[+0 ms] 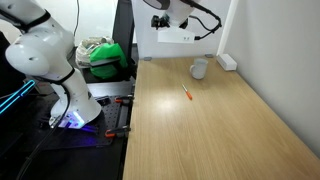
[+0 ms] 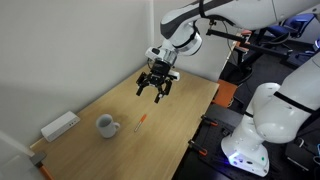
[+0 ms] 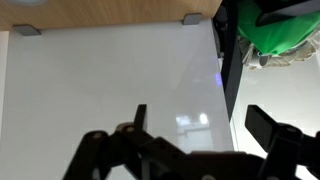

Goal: Put the pen in the mug

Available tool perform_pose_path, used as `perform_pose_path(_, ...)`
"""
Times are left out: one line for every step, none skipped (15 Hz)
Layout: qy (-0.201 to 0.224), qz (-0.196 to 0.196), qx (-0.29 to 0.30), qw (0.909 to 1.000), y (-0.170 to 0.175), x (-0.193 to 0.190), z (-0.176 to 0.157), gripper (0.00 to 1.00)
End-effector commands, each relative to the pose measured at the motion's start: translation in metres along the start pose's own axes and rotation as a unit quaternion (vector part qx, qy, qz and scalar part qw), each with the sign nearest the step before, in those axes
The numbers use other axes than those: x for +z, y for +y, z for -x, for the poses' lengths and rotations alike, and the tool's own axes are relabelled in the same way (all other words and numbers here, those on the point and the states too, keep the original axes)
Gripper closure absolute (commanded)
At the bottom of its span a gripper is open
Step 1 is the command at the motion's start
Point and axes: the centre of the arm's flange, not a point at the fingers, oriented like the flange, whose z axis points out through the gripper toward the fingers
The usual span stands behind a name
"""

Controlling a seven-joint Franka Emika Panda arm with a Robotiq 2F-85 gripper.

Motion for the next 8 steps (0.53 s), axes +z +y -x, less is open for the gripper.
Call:
perform_pose_path(-0.022, 0.036, 0.000, 0.9991, 0.016, 0.008, 0.005, 0.00)
perform_pose_path(-0.027, 0.044, 0.001, 0.9987, 0.019, 0.010, 0.007, 0.00)
perform_pose_path(-0.034, 0.053, -0.002, 0.9980, 0.022, 0.012, 0.009, 0.00)
perform_pose_path(-0.039, 0.059, -0.006, 0.9975, 0.026, 0.015, 0.011, 0.00)
perform_pose_path(-0.045, 0.064, -0.009, 0.9969, 0.030, 0.017, 0.014, 0.00)
perform_pose_path(-0.049, 0.065, -0.013, 0.9966, 0.033, 0.019, 0.017, 0.00)
perform_pose_path(-0.055, 0.065, -0.017, 0.9962, 0.036, 0.021, 0.019, 0.00)
perform_pose_path(-0.062, 0.066, -0.024, 0.9956, 0.039, 0.022, 0.022, 0.00)
